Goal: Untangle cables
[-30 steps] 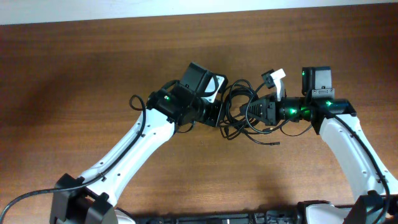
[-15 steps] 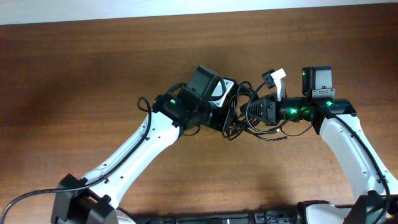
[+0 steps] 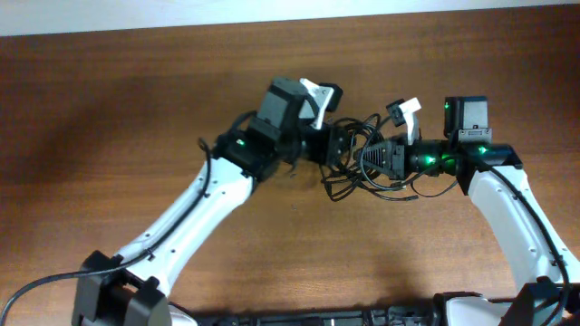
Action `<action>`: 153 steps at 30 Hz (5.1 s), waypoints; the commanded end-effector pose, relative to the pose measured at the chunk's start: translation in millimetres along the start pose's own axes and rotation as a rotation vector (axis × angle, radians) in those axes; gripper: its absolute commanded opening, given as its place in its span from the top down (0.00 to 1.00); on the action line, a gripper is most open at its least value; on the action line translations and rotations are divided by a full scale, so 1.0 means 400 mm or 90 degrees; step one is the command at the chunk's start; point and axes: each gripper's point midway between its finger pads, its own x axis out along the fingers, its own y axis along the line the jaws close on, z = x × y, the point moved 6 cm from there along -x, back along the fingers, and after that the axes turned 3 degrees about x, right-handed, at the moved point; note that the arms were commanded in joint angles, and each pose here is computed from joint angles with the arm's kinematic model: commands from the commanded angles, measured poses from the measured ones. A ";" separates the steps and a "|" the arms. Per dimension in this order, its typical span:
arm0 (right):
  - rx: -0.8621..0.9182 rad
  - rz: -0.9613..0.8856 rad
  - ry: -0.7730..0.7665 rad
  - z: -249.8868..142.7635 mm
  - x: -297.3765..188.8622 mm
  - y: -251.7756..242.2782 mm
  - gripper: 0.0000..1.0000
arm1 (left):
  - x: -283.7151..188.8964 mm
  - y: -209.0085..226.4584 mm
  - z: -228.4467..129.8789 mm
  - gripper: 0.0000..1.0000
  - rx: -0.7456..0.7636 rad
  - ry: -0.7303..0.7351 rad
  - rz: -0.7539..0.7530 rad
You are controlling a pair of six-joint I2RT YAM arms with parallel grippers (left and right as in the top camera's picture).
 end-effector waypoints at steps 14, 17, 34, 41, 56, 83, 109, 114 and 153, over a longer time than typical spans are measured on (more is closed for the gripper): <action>0.035 -0.046 0.008 0.000 0.010 -0.014 0.96 | -0.179 0.049 -0.052 0.71 0.014 0.041 0.193; 0.041 -0.046 0.008 0.000 0.010 -0.014 0.96 | -0.135 0.003 -0.070 0.71 0.056 0.057 0.191; 0.052 -0.046 0.013 -0.005 0.010 -0.014 0.96 | 0.067 0.077 -0.088 0.86 0.073 0.094 0.217; 0.058 -0.043 0.016 -0.009 0.010 -0.013 0.96 | 0.071 0.083 -0.084 0.86 0.076 0.087 0.228; 0.068 -0.042 0.023 -0.015 0.010 -0.012 0.96 | -0.262 0.080 0.156 1.00 0.042 -0.229 0.259; 0.011 0.026 0.086 -0.047 0.080 0.061 0.96 | -0.352 0.173 0.219 1.00 -0.097 -0.382 0.355; 0.080 -0.198 0.025 -0.010 0.070 -0.035 0.04 | -0.140 0.105 -0.089 0.33 -0.057 0.034 0.250; 0.199 -0.331 -0.007 -0.021 0.046 -0.088 0.01 | -0.140 0.105 -0.084 0.28 -0.053 0.026 0.251; 0.479 -0.388 -0.028 -0.093 -0.105 -0.173 0.01 | -0.080 0.319 -0.464 0.98 -0.484 0.082 0.452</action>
